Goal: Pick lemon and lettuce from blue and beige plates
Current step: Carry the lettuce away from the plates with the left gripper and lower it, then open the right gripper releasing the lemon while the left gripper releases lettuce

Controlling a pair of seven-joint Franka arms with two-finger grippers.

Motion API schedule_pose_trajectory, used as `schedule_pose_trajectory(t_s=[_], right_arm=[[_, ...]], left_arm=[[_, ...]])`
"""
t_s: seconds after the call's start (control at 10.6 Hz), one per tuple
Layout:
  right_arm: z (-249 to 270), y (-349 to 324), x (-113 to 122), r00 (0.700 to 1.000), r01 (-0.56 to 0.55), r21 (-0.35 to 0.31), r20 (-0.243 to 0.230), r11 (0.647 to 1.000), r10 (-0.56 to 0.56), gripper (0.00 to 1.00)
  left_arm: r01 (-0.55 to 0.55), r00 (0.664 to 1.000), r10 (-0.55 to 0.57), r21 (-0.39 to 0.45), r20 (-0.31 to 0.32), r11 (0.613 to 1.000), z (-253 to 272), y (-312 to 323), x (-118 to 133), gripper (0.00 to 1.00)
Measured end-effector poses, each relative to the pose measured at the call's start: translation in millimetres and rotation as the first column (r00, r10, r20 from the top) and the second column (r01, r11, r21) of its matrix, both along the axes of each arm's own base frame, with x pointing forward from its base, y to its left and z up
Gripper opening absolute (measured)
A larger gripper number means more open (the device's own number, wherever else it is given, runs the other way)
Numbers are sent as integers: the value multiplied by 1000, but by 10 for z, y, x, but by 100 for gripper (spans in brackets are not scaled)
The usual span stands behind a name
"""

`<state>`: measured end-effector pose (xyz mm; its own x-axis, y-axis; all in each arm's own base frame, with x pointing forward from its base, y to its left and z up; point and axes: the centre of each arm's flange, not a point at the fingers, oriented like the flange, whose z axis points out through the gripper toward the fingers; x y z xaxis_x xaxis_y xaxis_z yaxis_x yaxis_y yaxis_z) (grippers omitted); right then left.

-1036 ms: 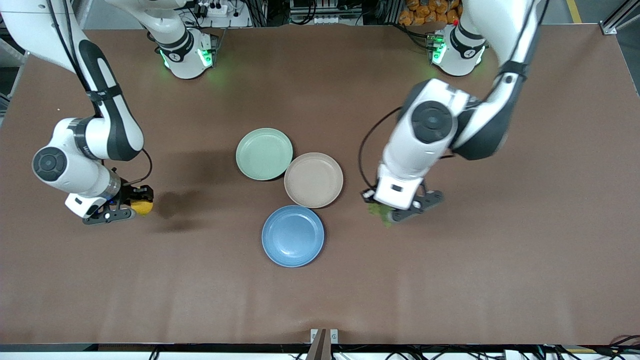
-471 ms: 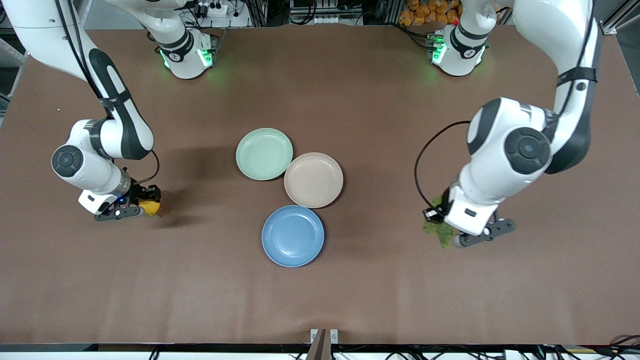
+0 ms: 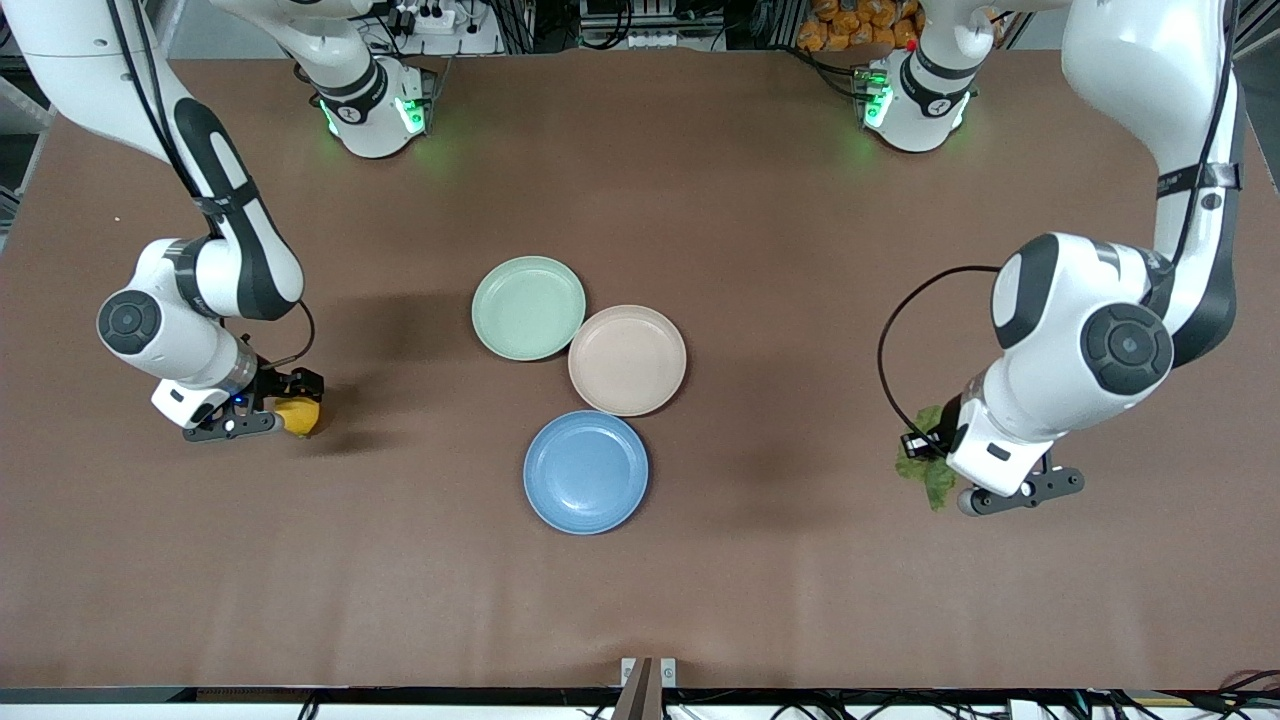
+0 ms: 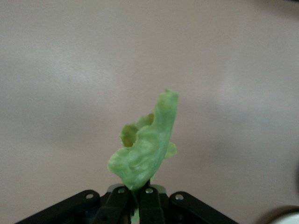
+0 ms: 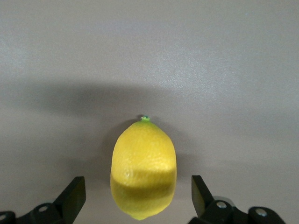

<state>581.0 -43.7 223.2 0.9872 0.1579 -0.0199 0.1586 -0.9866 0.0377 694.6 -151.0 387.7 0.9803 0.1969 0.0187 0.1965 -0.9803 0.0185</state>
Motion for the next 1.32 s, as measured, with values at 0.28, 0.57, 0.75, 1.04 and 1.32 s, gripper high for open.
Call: schedule_pose_trajectory(t_s=[0.28,0.57,0.75,1.04,1.32], right_arm=[[98,-33,42,1000,6,-2,-20,1000,-6,100],[470,-77,128,998,35,-3,-53,999,-35,100],[645,-81,105,995,71,-5,-64,997,-71,100],[1082,-87,61,986,127,-13,-106,992,-127,100],[1775,-42,68,980,153,-18,-125,988,-154,100]], left_arm=[[55,995,-51,41,-90,998,-604,158,-30,5],[80,983,-72,42,-170,996,-1108,177,-103,5],[84,977,-74,40,-200,996,-1349,172,-123,5],[88,973,-77,40,-217,995,-1479,174,-138,29],[81,976,-71,38,-205,996,-1429,216,-102,70]])
